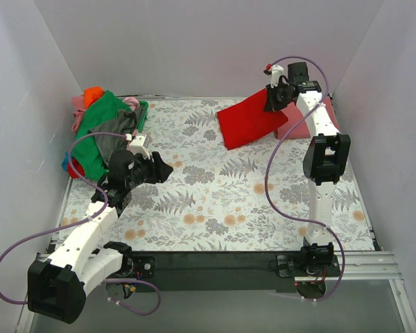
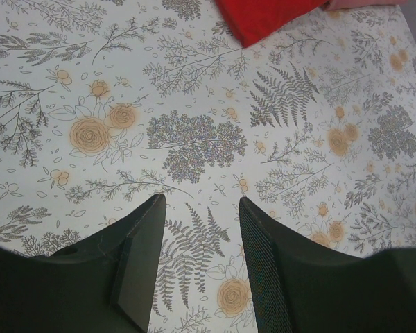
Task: Fold and stack the t-shirts
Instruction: Neatly place the folded tshirt to the corner
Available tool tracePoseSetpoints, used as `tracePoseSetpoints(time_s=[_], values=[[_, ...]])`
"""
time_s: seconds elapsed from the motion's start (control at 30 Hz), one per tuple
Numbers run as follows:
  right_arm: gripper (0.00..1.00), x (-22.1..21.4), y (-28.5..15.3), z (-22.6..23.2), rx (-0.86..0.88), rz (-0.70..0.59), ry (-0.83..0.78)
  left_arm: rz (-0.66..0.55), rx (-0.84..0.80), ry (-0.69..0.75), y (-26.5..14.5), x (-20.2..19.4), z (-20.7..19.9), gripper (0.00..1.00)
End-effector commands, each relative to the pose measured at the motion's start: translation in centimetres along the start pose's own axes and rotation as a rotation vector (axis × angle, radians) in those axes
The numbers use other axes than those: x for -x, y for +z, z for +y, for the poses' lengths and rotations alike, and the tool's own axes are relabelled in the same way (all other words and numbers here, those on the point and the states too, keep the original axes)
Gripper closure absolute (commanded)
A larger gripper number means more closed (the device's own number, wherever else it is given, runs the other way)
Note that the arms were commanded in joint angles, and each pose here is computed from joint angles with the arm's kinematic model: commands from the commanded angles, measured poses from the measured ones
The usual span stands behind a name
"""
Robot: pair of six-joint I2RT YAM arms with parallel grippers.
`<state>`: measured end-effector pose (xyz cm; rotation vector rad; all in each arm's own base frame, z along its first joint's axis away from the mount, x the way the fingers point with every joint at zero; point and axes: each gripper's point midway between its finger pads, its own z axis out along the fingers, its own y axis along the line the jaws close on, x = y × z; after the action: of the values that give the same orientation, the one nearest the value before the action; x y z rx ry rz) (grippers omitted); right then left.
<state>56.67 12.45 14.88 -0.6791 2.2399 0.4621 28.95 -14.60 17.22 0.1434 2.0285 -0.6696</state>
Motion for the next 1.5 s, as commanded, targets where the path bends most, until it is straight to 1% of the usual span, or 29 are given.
tracePoseSetpoints(time_s=[0.0, 0.2, 0.37, 0.77, 1.17, 1.47], values=[[0.99, 4.0, -3.5, -2.2, -0.153, -0.078, -0.094, -0.005, 0.014, 0.019, -0.1, 0.1, 0.4, 0.55], [0.99, 6.4, -5.7, -3.5, -0.262, -0.136, -0.142, -0.003, 0.011, 0.02, 0.0, 0.0, 0.4, 0.55], [0.99, 7.3, -7.4, -4.6, -0.354, -0.156, -0.157, -0.003, 0.011, 0.021, 0.0, 0.0, 0.4, 0.55], [0.99, 7.9, -11.2, -6.4, -0.534, -0.161, -0.193, -0.002, 0.004, 0.025, 0.0, -0.1, 0.3, 0.55], [0.99, 6.7, -12.3, -8.2, -0.564, -0.139, -0.189, -0.003, 0.003, 0.03, 0.0, -0.1, 0.3, 0.55], [0.99, 6.8, -13.9, -9.0, -0.569, -0.157, -0.188, 0.002, 0.005, 0.032, 0.1, -0.3, 0.4, 0.55]])
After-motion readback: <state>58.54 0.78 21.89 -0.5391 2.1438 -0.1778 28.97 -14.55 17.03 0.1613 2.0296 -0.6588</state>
